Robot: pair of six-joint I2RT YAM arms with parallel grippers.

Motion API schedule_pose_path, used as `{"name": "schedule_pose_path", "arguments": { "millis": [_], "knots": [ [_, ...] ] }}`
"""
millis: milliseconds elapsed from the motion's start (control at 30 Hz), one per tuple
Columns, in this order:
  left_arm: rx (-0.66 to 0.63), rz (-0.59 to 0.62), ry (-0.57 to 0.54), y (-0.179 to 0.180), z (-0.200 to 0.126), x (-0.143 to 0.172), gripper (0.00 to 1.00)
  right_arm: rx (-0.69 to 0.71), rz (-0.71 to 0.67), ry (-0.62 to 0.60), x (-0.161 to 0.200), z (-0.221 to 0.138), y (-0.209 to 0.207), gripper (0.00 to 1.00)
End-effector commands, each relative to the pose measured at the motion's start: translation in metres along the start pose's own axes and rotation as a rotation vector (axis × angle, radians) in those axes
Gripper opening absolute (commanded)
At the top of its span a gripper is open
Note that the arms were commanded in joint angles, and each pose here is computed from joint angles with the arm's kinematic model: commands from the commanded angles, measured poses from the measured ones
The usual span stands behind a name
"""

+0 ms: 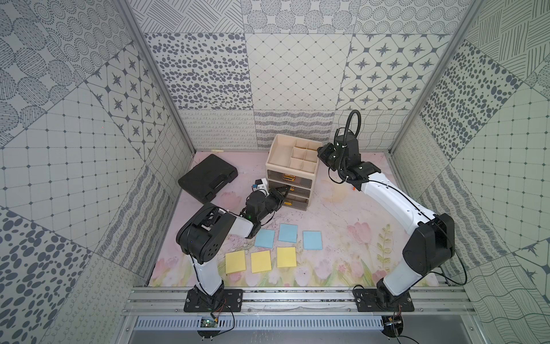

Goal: Please put the sticky notes in the drawer by color
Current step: Open the drawer in the storage box.

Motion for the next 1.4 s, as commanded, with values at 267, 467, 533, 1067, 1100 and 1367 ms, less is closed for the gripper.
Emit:
{"name": "schedule_pose_path", "arguments": {
  "millis": [267, 467, 533, 1067, 1100, 1367],
  "knots": [
    [-0.022, 0.063, 0.074, -0.004, -0.011, 0.014, 0.00, 0.151, -0.008, 0.289, 0.078, 0.025, -0.042, 0.00],
    [-0.032, 0.060, 0.133, -0.008, -0.013, 0.022, 0.00, 0.160, -0.005, 0.294, 0.079, 0.031, -0.042, 0.00],
    [-0.034, 0.051, 0.152, -0.008, -0.013, 0.024, 0.00, 0.166, -0.006, 0.289, 0.079, 0.032, -0.042, 0.00],
    [-0.065, 0.038, 0.193, -0.015, -0.027, 0.025, 0.00, 0.179, -0.018, 0.274, 0.074, 0.038, -0.041, 0.00],
    [-0.064, 0.039, 0.196, -0.015, -0.028, 0.025, 0.00, 0.180, -0.017, 0.275, 0.074, 0.039, -0.042, 0.00],
    [-0.077, 0.034, 0.230, -0.007, -0.037, 0.036, 0.00, 0.196, -0.018, 0.268, 0.077, 0.042, -0.044, 0.00]
  ]
}}
Point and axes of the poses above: each gripper's point midway between its finger pads, its own z axis out along the fingers, its own y axis along the line the jaws close on, x = y × z, the point moved 2 cm from there along -z, back along the fingers, and after that the axes turned 9 degrees about -z, right-handed, at the moved point
